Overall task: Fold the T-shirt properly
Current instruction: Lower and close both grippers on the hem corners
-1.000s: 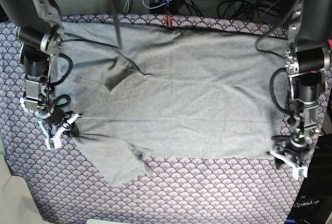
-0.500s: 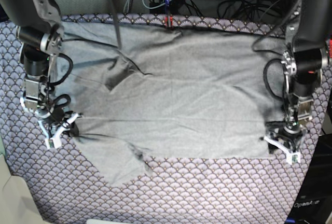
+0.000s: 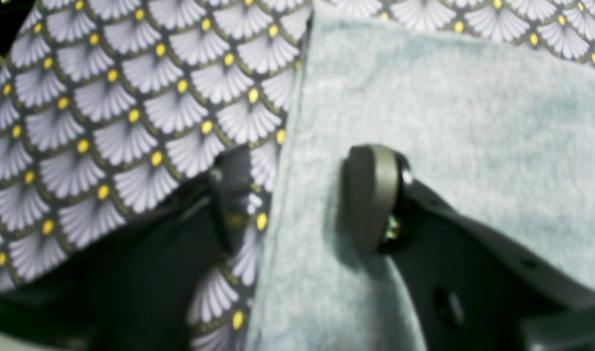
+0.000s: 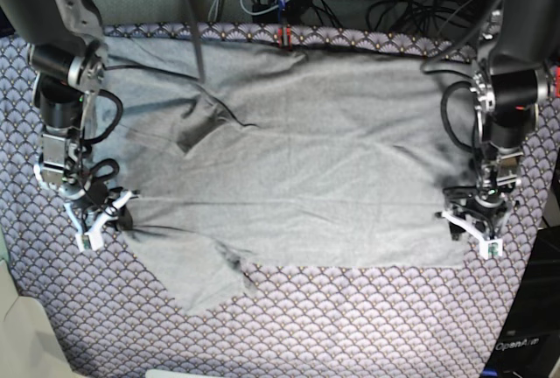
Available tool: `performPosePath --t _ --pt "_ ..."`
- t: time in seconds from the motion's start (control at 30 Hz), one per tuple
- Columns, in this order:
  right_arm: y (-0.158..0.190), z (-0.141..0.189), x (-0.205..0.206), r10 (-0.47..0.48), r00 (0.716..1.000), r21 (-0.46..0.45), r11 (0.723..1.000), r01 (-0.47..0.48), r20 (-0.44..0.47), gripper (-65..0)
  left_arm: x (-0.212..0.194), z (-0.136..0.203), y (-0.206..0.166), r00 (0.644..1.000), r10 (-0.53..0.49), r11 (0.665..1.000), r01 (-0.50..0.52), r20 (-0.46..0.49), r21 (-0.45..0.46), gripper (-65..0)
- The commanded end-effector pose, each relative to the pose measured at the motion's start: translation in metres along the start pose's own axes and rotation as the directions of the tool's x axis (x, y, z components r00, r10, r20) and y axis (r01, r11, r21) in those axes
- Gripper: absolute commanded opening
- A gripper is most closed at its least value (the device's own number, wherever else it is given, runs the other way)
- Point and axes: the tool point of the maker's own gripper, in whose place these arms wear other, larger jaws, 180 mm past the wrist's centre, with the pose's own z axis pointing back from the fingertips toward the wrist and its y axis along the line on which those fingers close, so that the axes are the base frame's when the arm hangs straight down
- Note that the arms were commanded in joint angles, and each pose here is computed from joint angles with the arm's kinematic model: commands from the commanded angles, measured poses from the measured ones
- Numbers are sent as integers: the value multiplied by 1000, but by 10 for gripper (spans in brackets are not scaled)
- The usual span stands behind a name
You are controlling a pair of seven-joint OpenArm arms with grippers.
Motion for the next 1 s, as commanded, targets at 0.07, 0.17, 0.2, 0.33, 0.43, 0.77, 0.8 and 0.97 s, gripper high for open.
performPosePath --t 0.07,0.17,0.2,0.33,0.43,0.77,0.8,0.97 --pt "-8 3 3 24 999 -12 1000 -24 -22 -650 29 -4 -10 997 7 1000 -6 72 -20 -333" --pt "-9 3 3 24 999 -14 1000 -25 -22 -650 30 -4 -10 997 12 1000 -11 73 -21 -333" --pt "-9 3 3 24 999 -14 1000 -25 -22 -650 30 -4 -12 997 18 1000 -16 74 -23 -333" --pt "-10 4 3 25 999 -15 1000 -25 -23 -650 30 -5 -14 997 22 999 -20 76 -25 -336" --pt "-10 4 3 25 999 -15 1000 -25 -23 -650 28 -4 -13 997 23 999 -21 73 -25 -339" --pt "-10 4 4 26 999 -15 1000 -27 -19 -650 29 -4 -11 997 20 1000 -18 78 -22 -650" --pt "-10 4 4 25 1000 -15 1000 -25 -18 -650 29 -4 -11 997 20 1000 -18 78 -22 -650" --pt "-10 4 4 26 1000 -16 1000 -26 -17 -650 29 -4 -11 997 20 1000 -18 79 -22 -650"
